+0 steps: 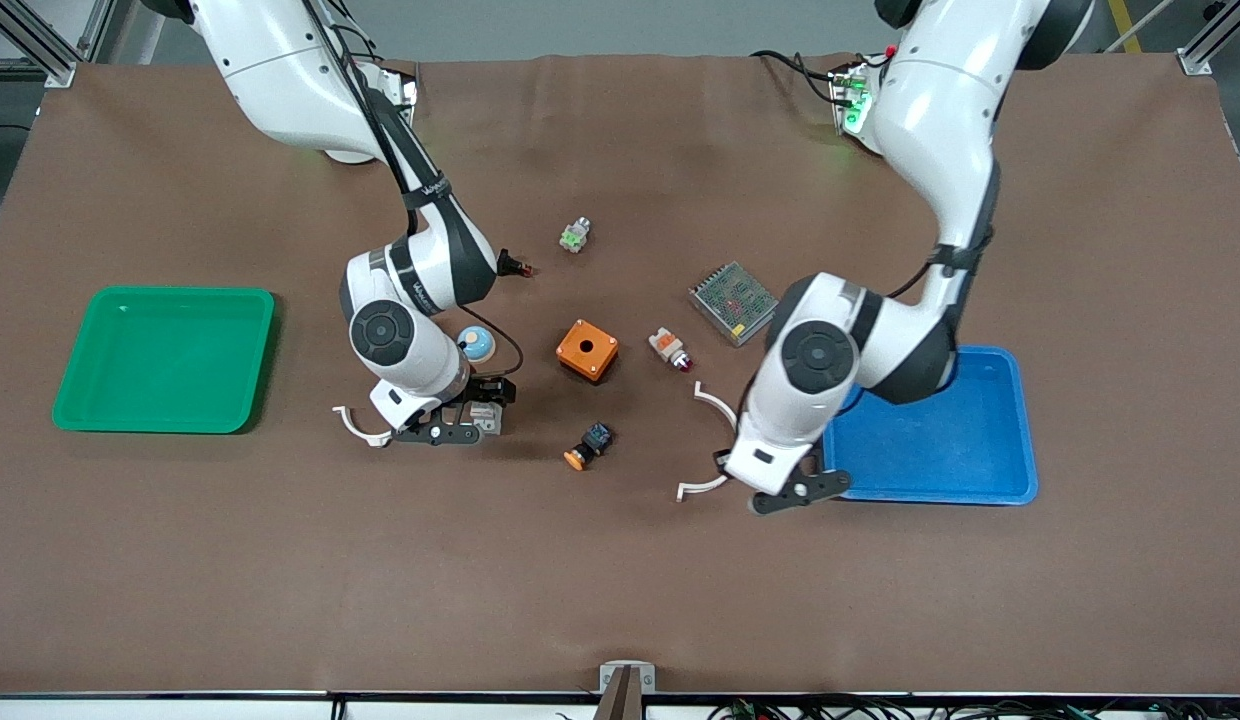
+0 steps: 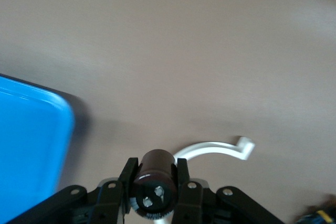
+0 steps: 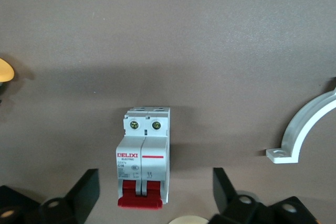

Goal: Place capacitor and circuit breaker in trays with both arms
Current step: 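Carry the capacitor to the blue tray while the right gripper carries the breaker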

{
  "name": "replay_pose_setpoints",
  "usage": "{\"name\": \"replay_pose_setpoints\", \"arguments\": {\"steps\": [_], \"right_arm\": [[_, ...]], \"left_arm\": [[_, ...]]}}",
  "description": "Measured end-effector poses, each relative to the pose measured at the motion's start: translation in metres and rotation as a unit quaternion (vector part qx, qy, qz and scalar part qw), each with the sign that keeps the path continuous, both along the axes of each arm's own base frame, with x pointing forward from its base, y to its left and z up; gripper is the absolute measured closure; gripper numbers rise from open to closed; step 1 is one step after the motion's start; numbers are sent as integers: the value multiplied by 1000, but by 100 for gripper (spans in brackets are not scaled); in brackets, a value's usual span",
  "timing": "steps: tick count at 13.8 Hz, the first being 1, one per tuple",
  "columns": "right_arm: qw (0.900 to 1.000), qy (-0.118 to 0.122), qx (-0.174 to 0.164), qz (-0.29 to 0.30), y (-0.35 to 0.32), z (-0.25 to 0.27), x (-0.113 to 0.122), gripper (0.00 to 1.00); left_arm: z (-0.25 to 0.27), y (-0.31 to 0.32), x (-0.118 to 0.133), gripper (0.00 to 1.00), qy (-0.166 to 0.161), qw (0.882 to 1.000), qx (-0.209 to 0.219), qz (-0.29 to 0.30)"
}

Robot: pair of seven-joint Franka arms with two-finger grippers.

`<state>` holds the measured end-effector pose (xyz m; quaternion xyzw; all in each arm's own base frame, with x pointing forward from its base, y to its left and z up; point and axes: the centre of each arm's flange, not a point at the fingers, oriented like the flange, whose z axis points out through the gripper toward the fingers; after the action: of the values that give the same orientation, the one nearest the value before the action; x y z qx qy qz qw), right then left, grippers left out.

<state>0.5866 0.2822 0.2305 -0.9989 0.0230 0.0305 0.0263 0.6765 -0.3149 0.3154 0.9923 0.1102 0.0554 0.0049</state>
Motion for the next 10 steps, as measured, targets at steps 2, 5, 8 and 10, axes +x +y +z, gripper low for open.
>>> {"name": "replay_pose_setpoints", "arguments": {"steps": [2, 5, 8, 10], "right_arm": [[1000, -3, 1, 0, 1, -2, 1, 30], [1000, -5, 1, 2, 4, -5, 2, 60], [1000, -6, 1, 2, 4, -6, 2, 60], [1000, -8, 2, 2, 4, -4, 4, 60]], "left_arm": [[15, 58, 9, 66, 15, 1000, 13, -23], [19, 157, 13, 66, 40, 998, 24, -43], [-2, 210, 5, 66, 68, 997, 27, -32], [-25, 234, -1, 66, 68, 997, 25, -21]]}}
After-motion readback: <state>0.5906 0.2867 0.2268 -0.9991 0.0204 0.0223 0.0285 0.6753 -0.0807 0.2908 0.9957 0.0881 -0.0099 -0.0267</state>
